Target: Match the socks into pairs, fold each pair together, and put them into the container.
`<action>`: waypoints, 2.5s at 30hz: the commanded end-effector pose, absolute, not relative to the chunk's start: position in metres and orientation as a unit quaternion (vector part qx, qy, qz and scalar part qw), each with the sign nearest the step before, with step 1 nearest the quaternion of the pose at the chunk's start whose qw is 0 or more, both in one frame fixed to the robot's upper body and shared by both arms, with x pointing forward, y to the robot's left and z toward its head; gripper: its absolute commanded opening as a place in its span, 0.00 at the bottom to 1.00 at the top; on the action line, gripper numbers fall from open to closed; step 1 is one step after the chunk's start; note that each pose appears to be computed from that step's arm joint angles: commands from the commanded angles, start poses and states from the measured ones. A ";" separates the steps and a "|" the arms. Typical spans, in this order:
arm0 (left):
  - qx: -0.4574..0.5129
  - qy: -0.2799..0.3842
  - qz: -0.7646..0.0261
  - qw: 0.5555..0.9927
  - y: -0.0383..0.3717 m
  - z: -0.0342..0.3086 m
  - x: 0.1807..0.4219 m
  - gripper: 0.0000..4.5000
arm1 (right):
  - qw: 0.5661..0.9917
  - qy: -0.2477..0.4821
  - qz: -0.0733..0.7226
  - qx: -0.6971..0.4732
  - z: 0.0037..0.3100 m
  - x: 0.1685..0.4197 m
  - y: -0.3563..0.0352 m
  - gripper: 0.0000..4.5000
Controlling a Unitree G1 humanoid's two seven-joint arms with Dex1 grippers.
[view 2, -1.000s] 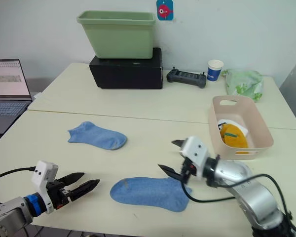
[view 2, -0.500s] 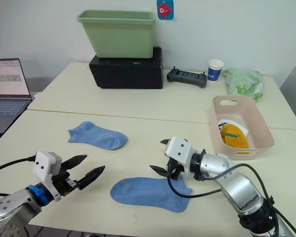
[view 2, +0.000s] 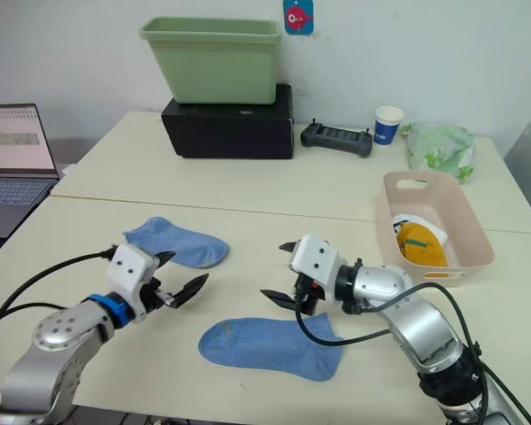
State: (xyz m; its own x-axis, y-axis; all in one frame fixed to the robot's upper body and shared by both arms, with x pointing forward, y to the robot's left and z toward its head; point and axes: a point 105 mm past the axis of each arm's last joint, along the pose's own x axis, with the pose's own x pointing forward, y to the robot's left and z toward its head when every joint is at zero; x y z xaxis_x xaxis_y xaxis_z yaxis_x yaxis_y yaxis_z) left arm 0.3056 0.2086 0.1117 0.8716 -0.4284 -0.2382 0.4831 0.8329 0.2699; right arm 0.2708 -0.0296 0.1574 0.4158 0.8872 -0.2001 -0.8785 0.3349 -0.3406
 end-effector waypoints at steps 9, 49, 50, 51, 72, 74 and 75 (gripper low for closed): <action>0.168 0.128 -0.235 0.949 0.199 0.089 0.329 0.52 | 0.829 -0.027 0.525 -0.193 0.168 0.261 -0.035 1.00; -0.094 0.165 -0.475 0.859 -0.018 0.133 0.309 0.01 | 0.877 0.060 0.392 -0.271 0.166 0.260 -0.127 1.00; -0.098 0.158 -0.484 0.855 -0.020 0.136 0.308 0.01 | 0.877 0.061 0.391 -0.271 0.166 0.260 -0.127 1.00; -0.098 0.153 -0.492 0.851 -0.021 0.137 0.308 0.01 | 0.878 0.062 0.390 -0.272 0.166 0.259 -0.128 1.00; -0.089 0.050 -0.396 0.913 0.098 0.184 0.312 1.00 | 0.868 0.045 0.414 -0.271 0.167 0.265 -0.111 1.00; -0.088 0.062 -0.338 0.935 0.127 0.175 0.318 1.00 | 0.869 0.044 0.411 -0.273 0.164 0.269 -0.107 1.00; -0.092 0.073 -0.314 0.942 0.140 0.169 0.318 1.00 | 0.872 0.045 0.403 -0.274 0.162 0.274 -0.106 1.00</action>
